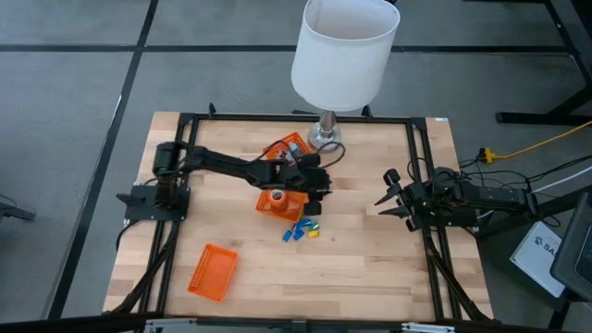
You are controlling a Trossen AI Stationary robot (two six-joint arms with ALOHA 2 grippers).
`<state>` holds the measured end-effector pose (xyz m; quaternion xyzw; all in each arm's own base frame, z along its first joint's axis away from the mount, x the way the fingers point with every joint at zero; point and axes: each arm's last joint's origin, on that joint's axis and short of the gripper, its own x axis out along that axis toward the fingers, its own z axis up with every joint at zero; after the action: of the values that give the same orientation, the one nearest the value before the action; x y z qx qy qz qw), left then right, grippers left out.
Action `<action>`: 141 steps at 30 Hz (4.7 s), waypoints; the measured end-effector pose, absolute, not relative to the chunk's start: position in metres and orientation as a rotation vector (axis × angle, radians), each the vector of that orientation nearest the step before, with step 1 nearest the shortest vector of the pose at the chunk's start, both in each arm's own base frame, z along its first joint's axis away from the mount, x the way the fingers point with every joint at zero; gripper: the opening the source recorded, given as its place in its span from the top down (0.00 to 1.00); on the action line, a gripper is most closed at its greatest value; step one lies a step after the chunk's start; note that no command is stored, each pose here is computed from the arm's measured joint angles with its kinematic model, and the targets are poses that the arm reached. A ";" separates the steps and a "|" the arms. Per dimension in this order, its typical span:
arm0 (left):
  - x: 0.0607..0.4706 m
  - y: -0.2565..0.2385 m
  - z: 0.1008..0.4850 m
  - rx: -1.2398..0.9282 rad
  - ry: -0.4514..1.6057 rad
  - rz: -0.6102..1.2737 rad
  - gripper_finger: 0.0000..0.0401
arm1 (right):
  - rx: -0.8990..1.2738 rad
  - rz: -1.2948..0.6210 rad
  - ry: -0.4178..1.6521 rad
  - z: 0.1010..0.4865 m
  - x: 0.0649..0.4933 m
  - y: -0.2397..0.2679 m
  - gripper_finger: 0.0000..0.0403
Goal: Pick and place Stapler, Stapler remover, tape
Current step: Put the blue tape into the middle orange bin
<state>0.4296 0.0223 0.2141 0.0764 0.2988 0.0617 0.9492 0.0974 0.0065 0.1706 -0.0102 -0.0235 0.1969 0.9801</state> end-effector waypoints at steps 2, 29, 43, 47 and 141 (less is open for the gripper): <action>0.438 0.023 0.216 0.174 0.612 0.122 0.65 | -0.020 0.396 -0.047 0.170 0.097 0.006 0.68; 0.446 0.023 0.196 0.125 0.796 0.137 0.65 | -0.021 0.396 -0.047 0.170 0.097 0.006 0.68; 0.447 0.023 0.167 0.080 0.901 0.153 0.65 | -0.020 0.397 -0.047 0.170 0.097 0.006 0.68; 0.448 0.024 0.155 0.094 0.927 0.177 0.65 | -0.021 0.396 -0.049 0.171 0.097 0.006 0.68; 0.332 0.010 0.267 -0.011 0.907 0.175 0.90 | -0.020 0.396 -0.047 0.170 0.097 0.006 0.68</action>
<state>0.3320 0.0096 0.2666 -0.0054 0.4374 0.0844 0.8953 0.0975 0.0064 0.1705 -0.0101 -0.0234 0.1968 0.9801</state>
